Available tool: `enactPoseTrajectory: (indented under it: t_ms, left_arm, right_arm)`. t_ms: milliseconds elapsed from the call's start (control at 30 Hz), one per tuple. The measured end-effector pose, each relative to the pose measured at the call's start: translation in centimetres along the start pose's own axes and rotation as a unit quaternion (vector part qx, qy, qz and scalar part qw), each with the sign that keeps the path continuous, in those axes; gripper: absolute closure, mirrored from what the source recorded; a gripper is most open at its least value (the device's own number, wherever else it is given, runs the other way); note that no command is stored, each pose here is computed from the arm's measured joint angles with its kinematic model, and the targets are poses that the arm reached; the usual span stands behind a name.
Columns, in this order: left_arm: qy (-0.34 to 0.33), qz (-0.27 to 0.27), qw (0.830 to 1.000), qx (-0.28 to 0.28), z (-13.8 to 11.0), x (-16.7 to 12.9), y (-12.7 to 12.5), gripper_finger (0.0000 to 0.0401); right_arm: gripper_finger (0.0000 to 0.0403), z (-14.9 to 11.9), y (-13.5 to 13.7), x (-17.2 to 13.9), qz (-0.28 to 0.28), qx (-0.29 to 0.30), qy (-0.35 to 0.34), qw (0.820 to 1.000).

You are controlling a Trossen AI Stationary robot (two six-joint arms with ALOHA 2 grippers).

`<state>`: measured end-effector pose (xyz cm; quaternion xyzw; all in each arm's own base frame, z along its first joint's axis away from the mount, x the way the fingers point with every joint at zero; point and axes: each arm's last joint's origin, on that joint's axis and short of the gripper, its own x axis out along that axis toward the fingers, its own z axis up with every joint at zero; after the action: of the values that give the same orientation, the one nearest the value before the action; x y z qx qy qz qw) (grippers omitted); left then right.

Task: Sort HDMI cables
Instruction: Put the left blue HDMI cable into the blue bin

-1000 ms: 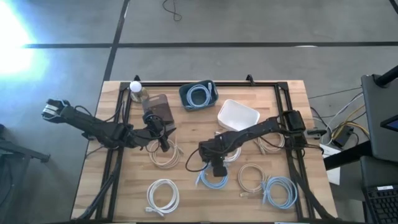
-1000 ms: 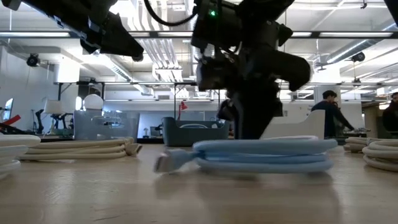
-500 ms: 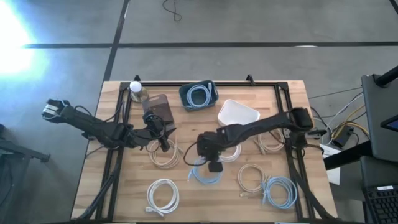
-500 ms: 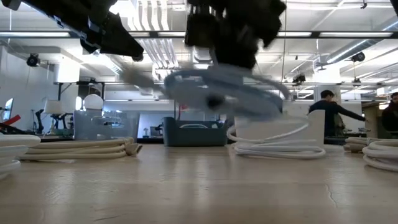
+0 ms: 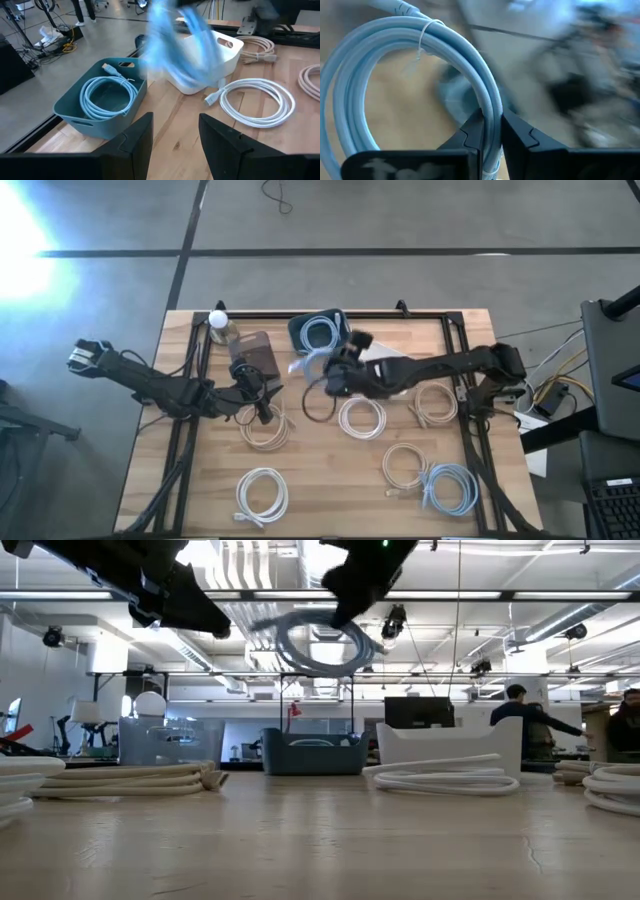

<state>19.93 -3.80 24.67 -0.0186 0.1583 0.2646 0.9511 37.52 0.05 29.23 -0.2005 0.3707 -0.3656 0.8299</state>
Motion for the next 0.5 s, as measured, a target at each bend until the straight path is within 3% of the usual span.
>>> enactPoseTrajectory:
  t_ms: [100, 200, 400, 500]
  left_arm:
    - [-0.001, 0.000, 1.000, -0.001, 0.0, 0.0, 0.0, 0.0238]
    - [0.000, 0.000, 1.000, 0.000, -0.1, 0.0, 0.0, 0.0238]
    - [0.000, 0.000, 1.000, 0.000, -0.2, 0.0, 0.0, 0.0238]
    - [0.001, 0.000, 1.000, 0.001, -0.2, 0.0, 0.0, 0.0238]
  right_arm:
    - [0.0364, -0.2, -1.4, 1.9, -0.066, 0.018, 0.014, 0.998]
    - [0.0363, -0.4, -2.4, 4.6, -0.085, 0.044, 0.025, 0.995]
    - [0.0363, -1.4, -3.3, 9.8, -0.016, 0.046, 0.044, 0.998]
    - [0.0363, -2.1, -3.6, 12.0, -0.012, 0.038, 0.056, 0.998]
